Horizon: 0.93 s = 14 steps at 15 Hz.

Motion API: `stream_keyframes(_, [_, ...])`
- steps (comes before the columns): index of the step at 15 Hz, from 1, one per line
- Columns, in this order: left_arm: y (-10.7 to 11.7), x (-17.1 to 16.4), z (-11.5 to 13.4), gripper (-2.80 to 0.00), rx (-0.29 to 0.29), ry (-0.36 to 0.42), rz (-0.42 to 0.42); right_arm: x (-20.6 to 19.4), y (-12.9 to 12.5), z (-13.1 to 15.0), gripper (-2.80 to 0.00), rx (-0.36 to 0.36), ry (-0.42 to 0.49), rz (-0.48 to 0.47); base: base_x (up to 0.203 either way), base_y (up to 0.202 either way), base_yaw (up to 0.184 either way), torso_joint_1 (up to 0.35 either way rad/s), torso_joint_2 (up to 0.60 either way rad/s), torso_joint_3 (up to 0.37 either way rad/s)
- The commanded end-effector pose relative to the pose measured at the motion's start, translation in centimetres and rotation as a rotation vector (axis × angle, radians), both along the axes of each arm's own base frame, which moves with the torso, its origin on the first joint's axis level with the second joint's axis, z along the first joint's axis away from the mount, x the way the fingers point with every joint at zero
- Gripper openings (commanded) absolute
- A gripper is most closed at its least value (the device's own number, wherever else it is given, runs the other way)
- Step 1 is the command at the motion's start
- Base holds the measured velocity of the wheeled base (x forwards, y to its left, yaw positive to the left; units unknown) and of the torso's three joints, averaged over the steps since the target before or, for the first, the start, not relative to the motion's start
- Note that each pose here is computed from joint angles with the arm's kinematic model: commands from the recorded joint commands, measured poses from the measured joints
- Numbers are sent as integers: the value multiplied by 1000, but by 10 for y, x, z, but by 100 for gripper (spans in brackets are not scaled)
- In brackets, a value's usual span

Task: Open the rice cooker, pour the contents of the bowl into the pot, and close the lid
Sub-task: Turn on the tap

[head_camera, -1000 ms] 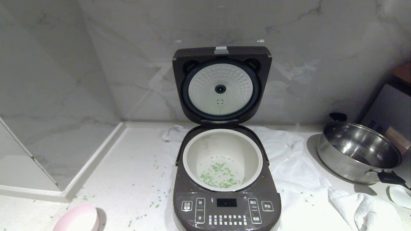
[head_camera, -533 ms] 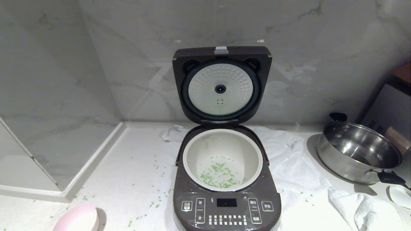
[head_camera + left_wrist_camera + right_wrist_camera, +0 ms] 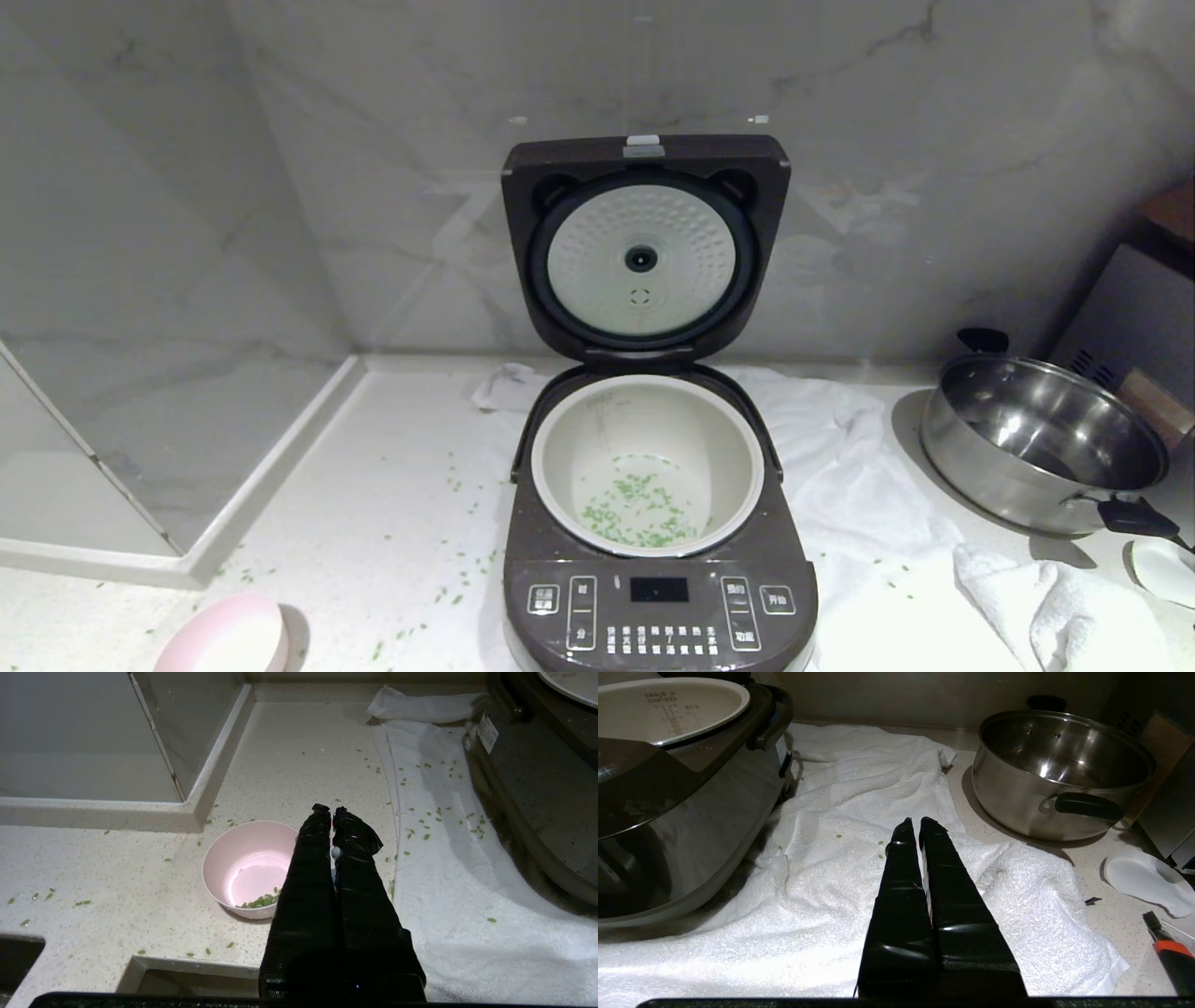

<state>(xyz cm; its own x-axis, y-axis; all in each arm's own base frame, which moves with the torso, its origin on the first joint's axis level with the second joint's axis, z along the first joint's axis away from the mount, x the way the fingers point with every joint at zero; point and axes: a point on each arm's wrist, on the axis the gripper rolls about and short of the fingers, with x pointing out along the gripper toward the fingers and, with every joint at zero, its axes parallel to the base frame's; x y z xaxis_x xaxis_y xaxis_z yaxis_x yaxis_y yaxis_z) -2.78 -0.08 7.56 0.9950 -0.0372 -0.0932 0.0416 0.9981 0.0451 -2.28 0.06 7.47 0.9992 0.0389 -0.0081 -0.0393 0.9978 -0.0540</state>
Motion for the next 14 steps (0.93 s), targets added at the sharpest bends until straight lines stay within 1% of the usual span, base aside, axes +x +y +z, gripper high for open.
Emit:
stream_keyframes(1, [0,0,0,-280,0,0,-1,0,0,0,-280,-1,0,1,0,0,0,0,0,0])
stream_keyframes(14, [0,0,0,-280,-1,-1,-1,0,0,0,-280,-1,0,1,0,0,0,0,0,0])
